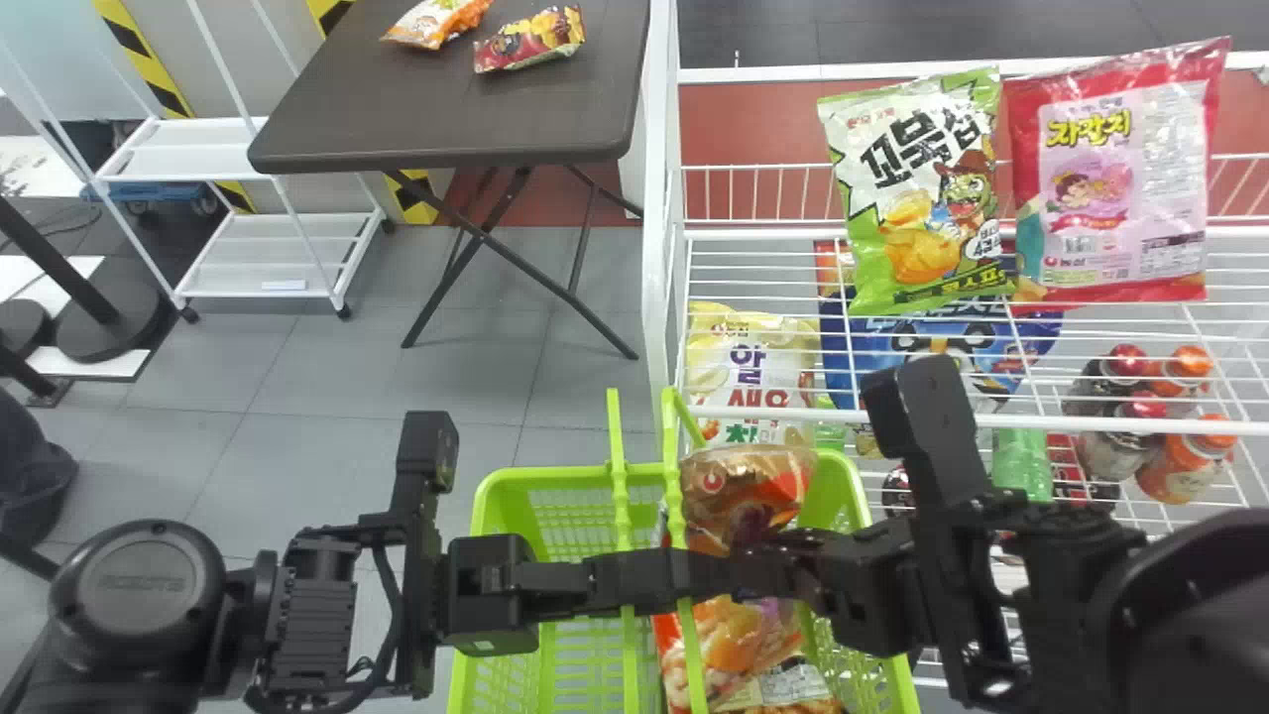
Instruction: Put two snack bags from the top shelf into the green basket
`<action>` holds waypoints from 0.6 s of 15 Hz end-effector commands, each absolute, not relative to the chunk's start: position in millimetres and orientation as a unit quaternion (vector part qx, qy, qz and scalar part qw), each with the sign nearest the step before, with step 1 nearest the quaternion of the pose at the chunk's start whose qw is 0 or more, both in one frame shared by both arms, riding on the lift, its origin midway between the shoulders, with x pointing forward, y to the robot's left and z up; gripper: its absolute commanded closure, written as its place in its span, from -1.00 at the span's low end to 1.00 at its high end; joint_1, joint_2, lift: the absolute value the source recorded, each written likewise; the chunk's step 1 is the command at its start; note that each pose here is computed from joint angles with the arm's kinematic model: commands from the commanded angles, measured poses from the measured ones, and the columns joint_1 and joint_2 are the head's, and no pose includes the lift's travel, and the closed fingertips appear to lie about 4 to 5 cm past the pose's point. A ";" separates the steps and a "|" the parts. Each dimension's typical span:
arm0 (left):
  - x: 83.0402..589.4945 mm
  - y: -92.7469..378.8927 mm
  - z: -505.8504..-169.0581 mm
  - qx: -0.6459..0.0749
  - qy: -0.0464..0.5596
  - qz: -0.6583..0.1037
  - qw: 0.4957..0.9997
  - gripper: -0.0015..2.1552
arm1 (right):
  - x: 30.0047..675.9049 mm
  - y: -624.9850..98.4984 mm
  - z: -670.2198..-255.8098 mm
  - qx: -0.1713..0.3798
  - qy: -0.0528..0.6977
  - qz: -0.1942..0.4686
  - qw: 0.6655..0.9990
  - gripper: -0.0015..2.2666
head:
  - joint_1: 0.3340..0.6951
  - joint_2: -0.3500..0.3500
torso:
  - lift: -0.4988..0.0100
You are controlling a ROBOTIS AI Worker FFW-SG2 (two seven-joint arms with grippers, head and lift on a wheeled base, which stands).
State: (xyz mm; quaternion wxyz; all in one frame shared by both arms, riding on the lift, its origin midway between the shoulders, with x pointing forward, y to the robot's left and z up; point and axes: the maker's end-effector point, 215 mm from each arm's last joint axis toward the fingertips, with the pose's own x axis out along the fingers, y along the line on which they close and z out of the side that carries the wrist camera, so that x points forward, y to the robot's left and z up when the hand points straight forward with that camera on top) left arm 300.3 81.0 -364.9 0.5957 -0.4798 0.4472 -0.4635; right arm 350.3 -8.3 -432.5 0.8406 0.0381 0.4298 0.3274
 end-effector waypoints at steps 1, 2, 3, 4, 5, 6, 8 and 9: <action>299.1 81.1 -365.0 -0.480 0.449 -0.464 0.594 0.99 | 370.5 -26.6 -432.0 0.018 0.379 0.300 0.875 -1.00 | 1.00 0.38 | 0.96; 299.1 81.1 -365.1 -0.481 0.449 -0.464 0.593 0.99 | 387.4 -32.4 -415.0 0.028 0.332 0.298 0.895 -0.95 | 1.00 0.36 | 0.96; 298.5 81.1 -365.2 -0.482 0.449 -0.464 0.593 0.99 | 395.4 -41.3 -406.2 0.035 0.307 0.291 0.906 -0.94 | 1.00 0.33 | 0.96; 297.3 80.6 -365.2 -0.484 0.448 -0.465 0.591 0.99 | 409.4 -55.2 -391.4 0.036 0.262 0.275 0.924 -0.94 | 1.00 0.27 | 0.96; 297.1 80.6 -365.1 -0.485 0.448 -0.465 0.590 0.99 | 421.3 -71.2 -376.7 0.036 0.213 0.259 0.942 -0.94 | 1.00 0.22 | 0.96; 295.9 80.5 -365.3 -0.486 0.448 -0.465 0.589 0.99 | 431.5 -85.0 -364.1 0.034 0.167 0.244 0.955 -0.94 | 1.00 0.17 | 0.96; 294.5 81.0 -366.3 -0.488 0.448 -0.464 0.588 0.99 | 437.6 -116.0 -370.1 0.033 0.135 0.215 0.967 -0.93 | 1.00 0.07 | 0.96; 294.3 81.5 -366.3 -0.489 0.448 -0.463 0.588 0.99 | 436.1 -130.4 -374.3 0.034 0.118 0.198 0.972 -0.93 | 1.00 0.01 | 0.96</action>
